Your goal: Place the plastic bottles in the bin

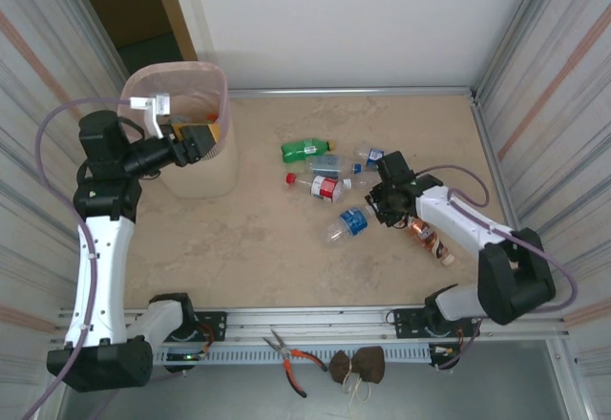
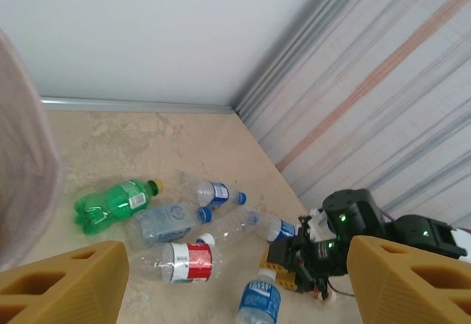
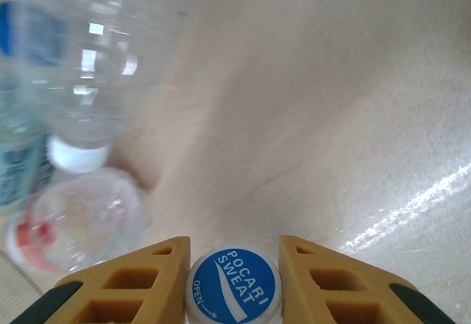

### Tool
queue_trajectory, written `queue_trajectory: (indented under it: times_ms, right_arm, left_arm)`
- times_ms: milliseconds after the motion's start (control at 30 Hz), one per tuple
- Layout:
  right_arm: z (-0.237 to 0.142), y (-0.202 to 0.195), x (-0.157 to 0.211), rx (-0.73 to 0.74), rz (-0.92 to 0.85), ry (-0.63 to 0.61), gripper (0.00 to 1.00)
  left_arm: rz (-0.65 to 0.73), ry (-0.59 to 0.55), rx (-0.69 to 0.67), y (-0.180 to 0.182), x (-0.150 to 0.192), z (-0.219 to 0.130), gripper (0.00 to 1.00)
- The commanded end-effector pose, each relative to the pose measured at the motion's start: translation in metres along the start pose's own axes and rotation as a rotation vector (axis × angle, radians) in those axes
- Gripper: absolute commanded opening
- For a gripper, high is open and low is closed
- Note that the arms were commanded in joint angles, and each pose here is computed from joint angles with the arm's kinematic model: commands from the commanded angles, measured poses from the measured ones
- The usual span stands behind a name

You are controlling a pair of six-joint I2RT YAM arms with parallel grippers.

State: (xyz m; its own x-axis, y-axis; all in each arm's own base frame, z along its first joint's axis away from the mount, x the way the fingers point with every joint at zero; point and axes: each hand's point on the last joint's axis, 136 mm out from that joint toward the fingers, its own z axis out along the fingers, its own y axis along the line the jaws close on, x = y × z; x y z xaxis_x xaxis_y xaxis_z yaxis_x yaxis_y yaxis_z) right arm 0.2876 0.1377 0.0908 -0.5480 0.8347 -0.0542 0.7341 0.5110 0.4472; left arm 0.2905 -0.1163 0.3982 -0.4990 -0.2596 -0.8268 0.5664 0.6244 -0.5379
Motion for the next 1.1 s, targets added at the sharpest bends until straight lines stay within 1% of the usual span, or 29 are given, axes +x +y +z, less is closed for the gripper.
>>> queue_trajectory:
  times_ms: [0,167,267,367,500,533,567,633,700,833,967,1067]
  right_arm:
    - [-0.028,0.021,-0.012,-0.083,-0.124,-0.097,0.27]
    - [-0.063,0.056,-0.014,-0.251,-0.337,-0.173,0.24]
    - [-0.091,0.079,-0.012,-0.378,-0.452,-0.213,0.22]
    - [-0.125,0.105,-0.001,-0.544,-0.611,-0.237,0.21]
    - [-0.172,0.13,0.013,-0.738,-0.771,-0.292,0.13]
    - [-0.179,0.136,0.016,-0.774,-0.811,-0.301,0.11]
    - [-0.197,0.139,0.018,-0.821,-0.831,-0.33,0.1]
    - [-0.219,0.145,0.019,-0.873,-0.869,-0.371,0.06]
    - [-0.24,0.15,0.025,-0.94,-0.92,-0.396,0.06]
    - [-0.289,0.156,0.05,-1.147,-1.07,-0.434,0.07]
    - [-0.327,0.159,0.066,-1.268,-1.176,-0.493,0.03]
    - [-0.352,0.162,0.078,-1.339,-1.234,-0.504,0.0]
  left_arm:
    - [0.062,0.008,0.04,-0.013,0.001,0.007,0.78]
    - [0.13,0.059,0.104,-0.032,0.01,0.026,0.78]
    - [0.182,0.095,0.165,-0.048,0.018,0.038,0.78]
    - [0.232,0.123,0.224,-0.064,0.025,0.047,0.78]
    - [0.281,0.151,0.315,-0.085,0.035,0.059,0.78]
    - [0.295,0.156,0.34,-0.091,0.037,0.061,0.78]
    - [0.304,0.163,0.357,-0.095,0.04,0.065,0.78]
    - [0.327,0.182,0.399,-0.105,0.046,0.07,0.78]
    - [0.346,0.196,0.436,-0.114,0.05,0.075,0.78]
    - [0.395,0.214,0.525,-0.136,0.059,0.08,0.81]
    - [0.44,0.224,0.587,-0.157,0.068,0.086,0.86]
    - [0.467,0.242,0.637,-0.172,0.078,0.093,0.87]
